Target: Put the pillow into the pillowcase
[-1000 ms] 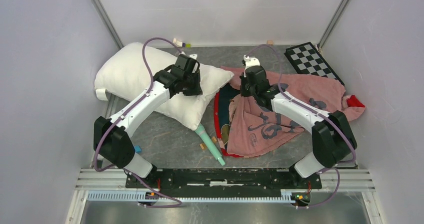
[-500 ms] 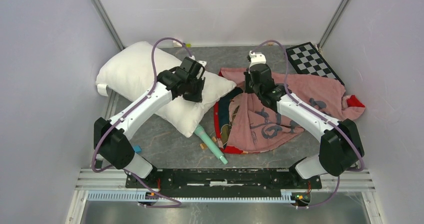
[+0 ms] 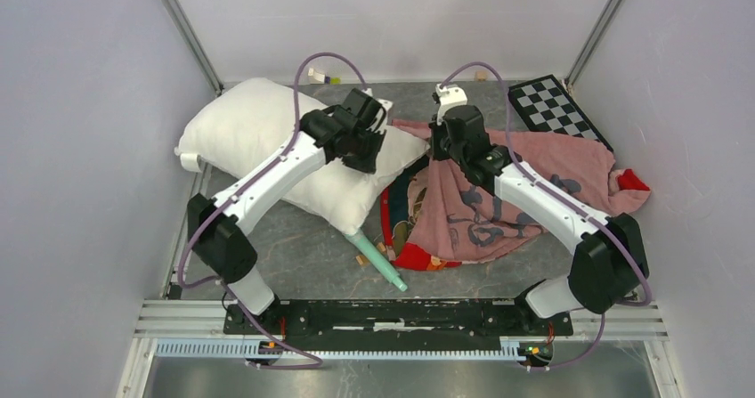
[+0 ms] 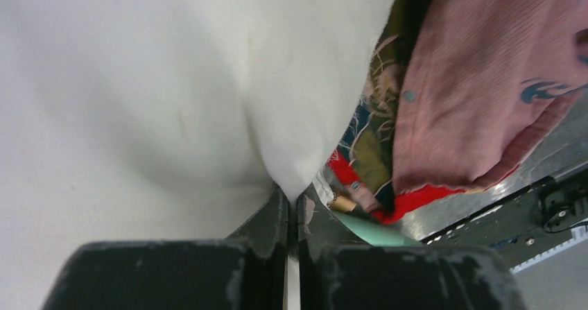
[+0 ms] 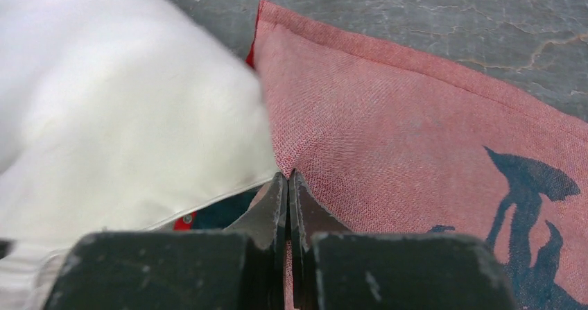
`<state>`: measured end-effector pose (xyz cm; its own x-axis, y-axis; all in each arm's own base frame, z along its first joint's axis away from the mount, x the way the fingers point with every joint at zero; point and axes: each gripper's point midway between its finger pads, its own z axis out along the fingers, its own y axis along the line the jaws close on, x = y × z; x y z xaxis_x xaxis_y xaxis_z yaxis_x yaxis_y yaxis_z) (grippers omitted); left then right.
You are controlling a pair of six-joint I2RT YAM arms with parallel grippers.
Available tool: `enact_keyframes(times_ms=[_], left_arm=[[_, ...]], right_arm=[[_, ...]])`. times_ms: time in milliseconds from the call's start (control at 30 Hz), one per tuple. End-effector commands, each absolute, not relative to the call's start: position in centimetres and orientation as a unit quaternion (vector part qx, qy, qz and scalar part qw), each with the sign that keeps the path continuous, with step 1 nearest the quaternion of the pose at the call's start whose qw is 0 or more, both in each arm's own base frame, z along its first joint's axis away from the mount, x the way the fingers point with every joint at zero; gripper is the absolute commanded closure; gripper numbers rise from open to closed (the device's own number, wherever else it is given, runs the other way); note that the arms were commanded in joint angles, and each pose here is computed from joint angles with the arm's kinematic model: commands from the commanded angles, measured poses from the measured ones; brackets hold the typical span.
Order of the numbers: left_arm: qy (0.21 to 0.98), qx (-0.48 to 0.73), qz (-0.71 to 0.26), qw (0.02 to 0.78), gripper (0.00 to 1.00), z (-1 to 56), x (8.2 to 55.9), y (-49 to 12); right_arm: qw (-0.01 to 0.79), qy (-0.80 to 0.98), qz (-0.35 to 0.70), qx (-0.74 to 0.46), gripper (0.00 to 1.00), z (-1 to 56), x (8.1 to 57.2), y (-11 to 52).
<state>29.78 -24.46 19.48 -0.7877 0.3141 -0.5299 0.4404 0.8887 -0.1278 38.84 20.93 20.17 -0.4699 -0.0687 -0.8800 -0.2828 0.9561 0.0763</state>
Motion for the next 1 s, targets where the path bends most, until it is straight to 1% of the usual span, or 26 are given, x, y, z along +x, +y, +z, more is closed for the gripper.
enact_keyframes(times_ms=[0,167,233,367,433,500,567,633,700,833,867,933,967], left_arm=[[0.904,0.264,-0.173,0.29,0.98,22.4,30.5,-30.8],[0.897,0.253,-0.185,0.313,0.98,22.6,33.7,-33.8],[0.897,0.253,-0.191,0.307,0.98,21.2,34.7,-35.0],[0.891,0.259,-0.236,0.287,0.98,18.7,35.1,-37.9],[0.882,0.247,-0.249,0.314,0.98,18.9,36.4,-38.8],[0.876,0.224,-0.256,0.341,0.98,20.4,38.1,-39.0],[0.868,0.184,-0.258,0.382,0.97,22.3,40.4,-38.5],[0.863,0.151,-0.259,0.406,0.97,22.6,42.3,-37.9],[0.871,0.149,-0.251,0.395,0.97,20.7,43.1,-38.3],[0.895,0.151,-0.244,0.34,0.97,15.1,41.7,-38.6],[0.896,0.148,-0.25,0.336,0.91,14.9,41.2,-38.5],[0.895,0.144,-0.258,0.335,0.69,15.1,40.4,-38.2],[0.892,0.144,-0.263,0.337,0.62,15.8,40.1,-37.9]], right_arm=[[0.543,0.818,0.132,-0.135,1.0,23.5,37.8,21.5],[0.555,0.811,0.129,-0.136,1.0,24.9,37.0,20.8],[0.562,0.805,0.133,-0.136,1.0,25.7,36.8,20.7],[0.571,0.795,0.146,-0.145,1.0,27.5,36.4,21.0],[0.568,0.793,0.156,-0.154,1.0,27.6,36.1,21.3],[0.563,0.795,0.163,-0.158,1.0,27.2,35.6,21.4],[0.556,0.8,0.164,-0.159,1.0,26.1,35.0,21.2],[0.546,0.807,0.163,-0.158,1.0,24.5,34.3,20.8],[0.534,0.814,0.164,-0.16,1.0,23.1,33.9,20.7],[0.505,0.842,0.124,-0.144,0.99,20.4,33.8,19.3],[0.498,0.849,0.109,-0.138,0.98,19.9,34.0,18.8],[0.486,0.859,0.091,-0.134,0.91,19.2,33.9,18.2],[0.483,0.861,0.086,-0.132,0.87,19.1,33.8,18.0]])
